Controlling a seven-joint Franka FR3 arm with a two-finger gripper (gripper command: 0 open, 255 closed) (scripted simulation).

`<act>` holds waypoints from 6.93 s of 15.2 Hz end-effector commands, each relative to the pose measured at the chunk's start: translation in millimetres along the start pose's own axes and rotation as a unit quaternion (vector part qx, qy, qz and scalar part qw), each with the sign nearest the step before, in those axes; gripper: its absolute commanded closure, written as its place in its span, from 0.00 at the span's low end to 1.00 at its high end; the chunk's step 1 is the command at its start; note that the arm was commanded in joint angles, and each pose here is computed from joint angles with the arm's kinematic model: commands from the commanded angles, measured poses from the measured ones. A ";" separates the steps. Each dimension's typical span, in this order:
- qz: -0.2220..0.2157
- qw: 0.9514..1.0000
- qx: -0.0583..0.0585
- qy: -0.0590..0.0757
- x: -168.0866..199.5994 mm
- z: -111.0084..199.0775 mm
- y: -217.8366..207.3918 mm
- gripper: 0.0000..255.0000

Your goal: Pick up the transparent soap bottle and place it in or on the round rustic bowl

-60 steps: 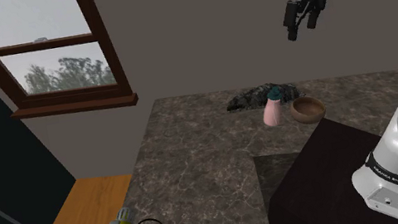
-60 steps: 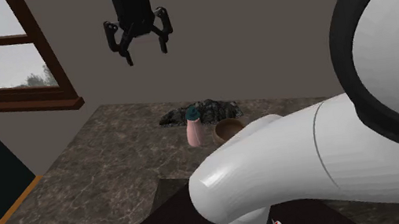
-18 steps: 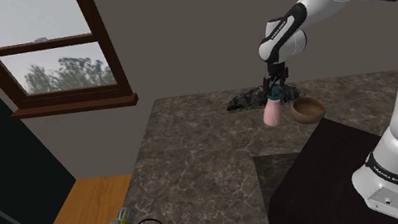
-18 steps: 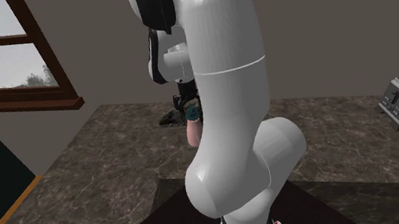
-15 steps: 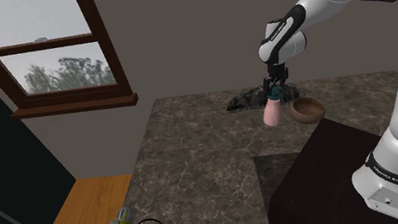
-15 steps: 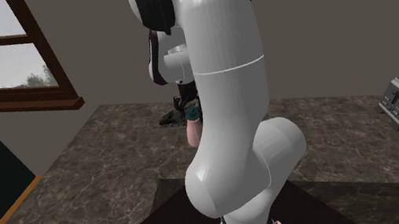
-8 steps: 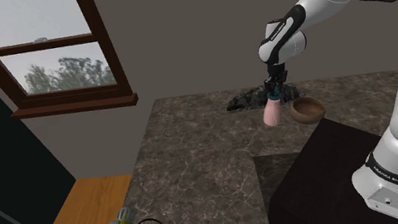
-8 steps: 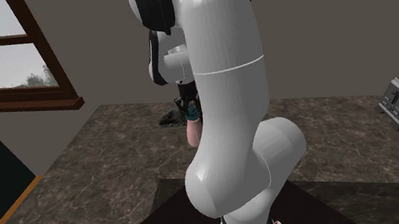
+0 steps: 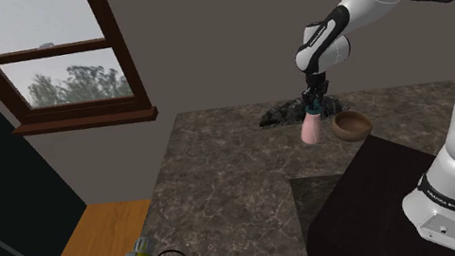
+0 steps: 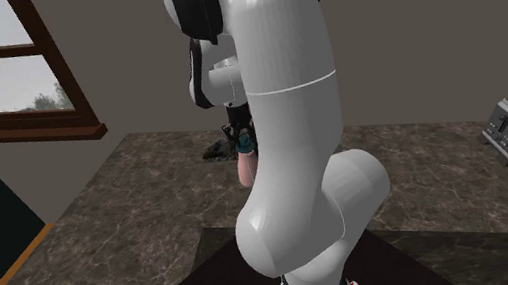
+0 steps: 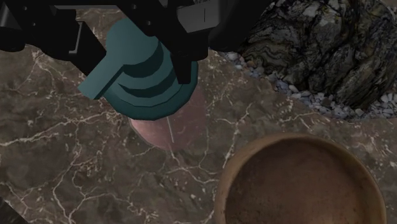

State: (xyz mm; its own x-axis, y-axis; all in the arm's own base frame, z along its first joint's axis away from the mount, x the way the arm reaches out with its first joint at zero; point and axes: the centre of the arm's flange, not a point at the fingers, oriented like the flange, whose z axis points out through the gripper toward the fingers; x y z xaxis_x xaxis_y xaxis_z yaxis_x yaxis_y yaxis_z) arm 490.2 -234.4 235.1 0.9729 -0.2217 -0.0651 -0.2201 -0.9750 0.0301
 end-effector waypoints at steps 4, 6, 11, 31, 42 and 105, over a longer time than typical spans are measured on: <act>0.000 1.000 0.000 0.000 -1.4 -20.9 0.6 1.00; 0.000 1.000 0.000 0.000 -2.1 -31.4 1.0 1.00; 0.000 1.000 0.000 0.000 -3.8 -57.7 1.8 1.00; 0.000 1.000 0.000 0.000 -10.7 -163.1 4.9 1.00; 0.000 1.000 0.000 0.000 -78.5 -221.4 88.5 1.00; 0.000 1.000 0.000 0.000 -116.4 -138.9 144.1 0.00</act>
State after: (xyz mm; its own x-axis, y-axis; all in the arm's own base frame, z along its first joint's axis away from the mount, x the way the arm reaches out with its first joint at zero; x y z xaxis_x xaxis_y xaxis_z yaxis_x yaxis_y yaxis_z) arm 355.0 -347.0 385.5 0.9729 -0.2217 -0.0654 -0.2201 -0.9750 0.0302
